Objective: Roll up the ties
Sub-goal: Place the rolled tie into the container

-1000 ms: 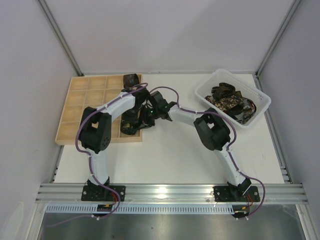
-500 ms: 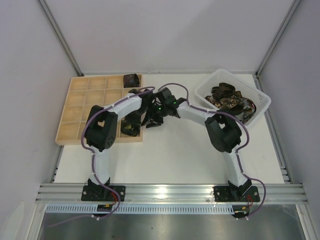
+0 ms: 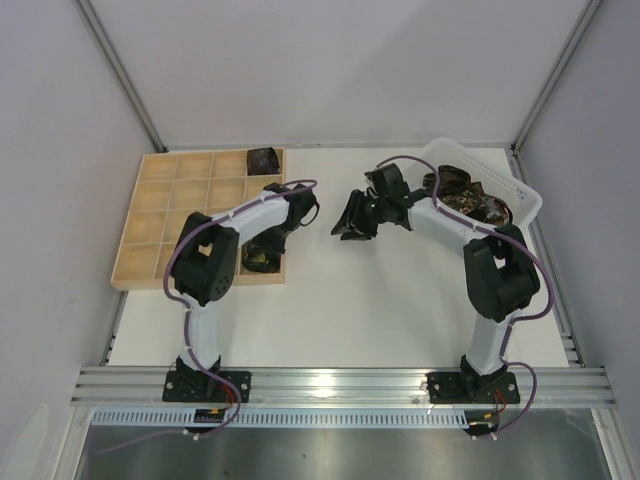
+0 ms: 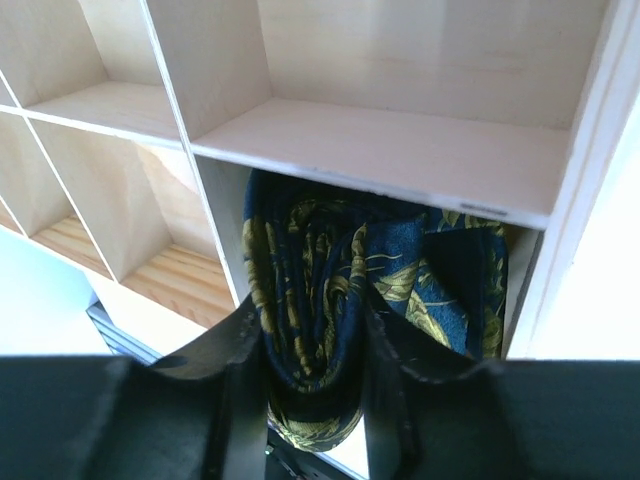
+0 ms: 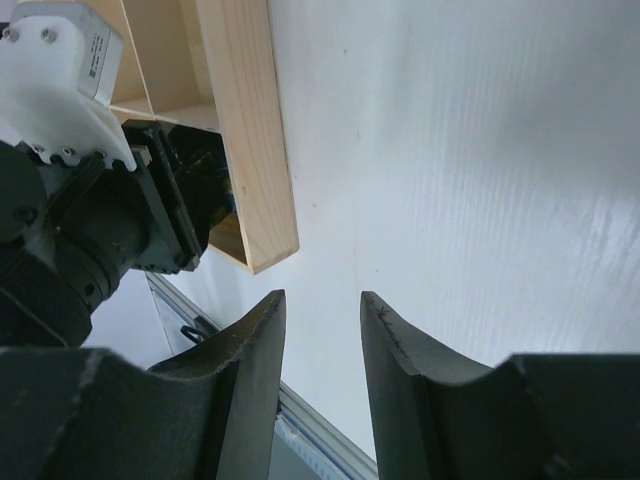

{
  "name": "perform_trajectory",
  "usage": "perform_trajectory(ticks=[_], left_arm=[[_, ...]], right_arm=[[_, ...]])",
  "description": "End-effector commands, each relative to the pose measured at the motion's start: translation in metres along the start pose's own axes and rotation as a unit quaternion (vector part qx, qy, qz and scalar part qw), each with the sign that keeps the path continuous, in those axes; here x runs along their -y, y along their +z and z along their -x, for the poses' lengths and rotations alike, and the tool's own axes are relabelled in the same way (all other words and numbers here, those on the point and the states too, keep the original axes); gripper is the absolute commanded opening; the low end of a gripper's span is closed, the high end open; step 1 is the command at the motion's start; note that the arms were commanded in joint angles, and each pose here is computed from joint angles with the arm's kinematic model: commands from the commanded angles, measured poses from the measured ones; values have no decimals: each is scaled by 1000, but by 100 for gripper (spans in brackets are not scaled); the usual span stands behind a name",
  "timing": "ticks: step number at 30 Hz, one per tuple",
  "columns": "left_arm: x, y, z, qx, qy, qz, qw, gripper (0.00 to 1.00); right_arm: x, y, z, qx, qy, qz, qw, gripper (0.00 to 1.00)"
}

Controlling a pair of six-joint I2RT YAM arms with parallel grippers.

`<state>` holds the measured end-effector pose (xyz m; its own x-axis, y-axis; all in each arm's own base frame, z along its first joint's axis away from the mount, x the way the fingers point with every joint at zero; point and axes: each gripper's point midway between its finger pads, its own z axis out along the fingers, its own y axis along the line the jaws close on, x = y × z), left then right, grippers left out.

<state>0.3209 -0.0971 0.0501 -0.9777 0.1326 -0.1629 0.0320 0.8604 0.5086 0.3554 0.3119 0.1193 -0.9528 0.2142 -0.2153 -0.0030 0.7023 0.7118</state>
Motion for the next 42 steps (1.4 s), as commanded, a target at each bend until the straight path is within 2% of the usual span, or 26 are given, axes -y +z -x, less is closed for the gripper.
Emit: perform_trajectory(ticks=[1, 6, 14, 20, 34, 42], left_arm=[[26, -6, -21, -40, -14, -84, 996, 40], [32, -12, -22, -33, -19, -116, 992, 61], [37, -25, -21, -18, -31, -153, 988, 75], [32, -34, -8, -6, -28, -149, 988, 78], [23, -65, 7, 7, -27, -169, 985, 94], [-7, -93, 1, 38, -56, -164, 984, 96]], right_arm=[[-4, -18, -1, 13, -24, 5, 1000, 41], [14, -28, -4, 17, -22, -6, 1000, 41], [32, -45, -5, 27, -25, -17, 999, 41], [36, -46, -12, 20, -23, -16, 999, 41], [36, -41, -14, 9, -23, -9, 1000, 41], [38, -37, -17, 1, -21, -5, 1000, 41]])
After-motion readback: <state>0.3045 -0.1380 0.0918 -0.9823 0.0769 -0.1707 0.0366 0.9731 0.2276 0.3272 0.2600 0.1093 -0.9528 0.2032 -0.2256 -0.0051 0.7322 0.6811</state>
